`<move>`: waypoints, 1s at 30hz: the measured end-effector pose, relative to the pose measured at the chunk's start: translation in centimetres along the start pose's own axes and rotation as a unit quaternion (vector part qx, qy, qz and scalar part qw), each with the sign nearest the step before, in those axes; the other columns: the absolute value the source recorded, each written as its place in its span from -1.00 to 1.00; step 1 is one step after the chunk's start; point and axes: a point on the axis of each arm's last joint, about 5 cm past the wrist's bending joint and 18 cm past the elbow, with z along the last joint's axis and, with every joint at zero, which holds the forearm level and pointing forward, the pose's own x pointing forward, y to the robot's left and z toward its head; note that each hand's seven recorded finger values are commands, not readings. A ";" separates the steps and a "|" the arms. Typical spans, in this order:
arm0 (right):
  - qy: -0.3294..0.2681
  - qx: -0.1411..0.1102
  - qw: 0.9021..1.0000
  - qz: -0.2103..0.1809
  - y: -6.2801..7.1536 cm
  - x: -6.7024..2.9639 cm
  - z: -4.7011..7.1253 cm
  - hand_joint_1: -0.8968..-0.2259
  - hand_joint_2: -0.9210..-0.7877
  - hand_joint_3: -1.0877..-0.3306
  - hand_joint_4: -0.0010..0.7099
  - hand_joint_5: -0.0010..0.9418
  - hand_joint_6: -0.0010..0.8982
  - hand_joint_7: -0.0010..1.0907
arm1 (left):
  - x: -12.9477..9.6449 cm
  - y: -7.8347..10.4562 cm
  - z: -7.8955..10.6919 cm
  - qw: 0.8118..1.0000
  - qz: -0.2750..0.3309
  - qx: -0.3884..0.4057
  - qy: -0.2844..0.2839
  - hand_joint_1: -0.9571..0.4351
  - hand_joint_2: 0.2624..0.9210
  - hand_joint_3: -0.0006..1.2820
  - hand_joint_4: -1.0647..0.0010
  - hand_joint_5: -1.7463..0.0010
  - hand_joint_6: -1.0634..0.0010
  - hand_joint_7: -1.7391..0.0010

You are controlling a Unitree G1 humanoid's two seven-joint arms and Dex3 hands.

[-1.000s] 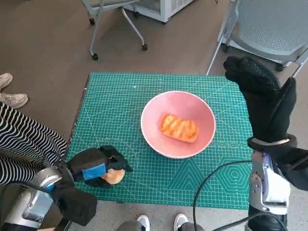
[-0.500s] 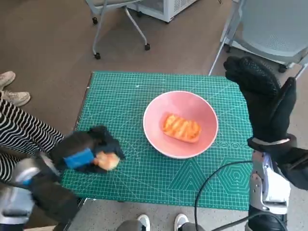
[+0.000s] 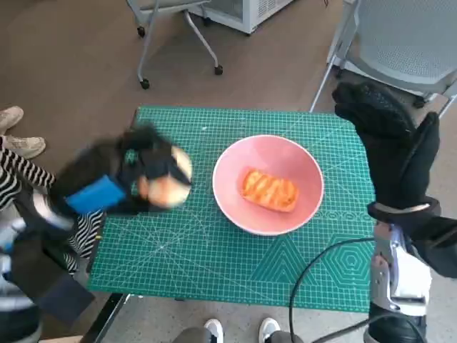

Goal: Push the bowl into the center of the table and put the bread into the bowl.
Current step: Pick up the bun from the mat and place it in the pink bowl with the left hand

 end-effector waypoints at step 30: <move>-0.016 -0.010 1.000 -0.008 0.0 -0.36 0.5 -0.35 -1.00 0.22 -0.48 -1.00 -0.79 -0.03 | 10.0 -9.6 -1.0 0.986 -0.142 -0.089 0.015 0.38 1.00 -0.86 -0.36 -0.29 -0.03 -0.43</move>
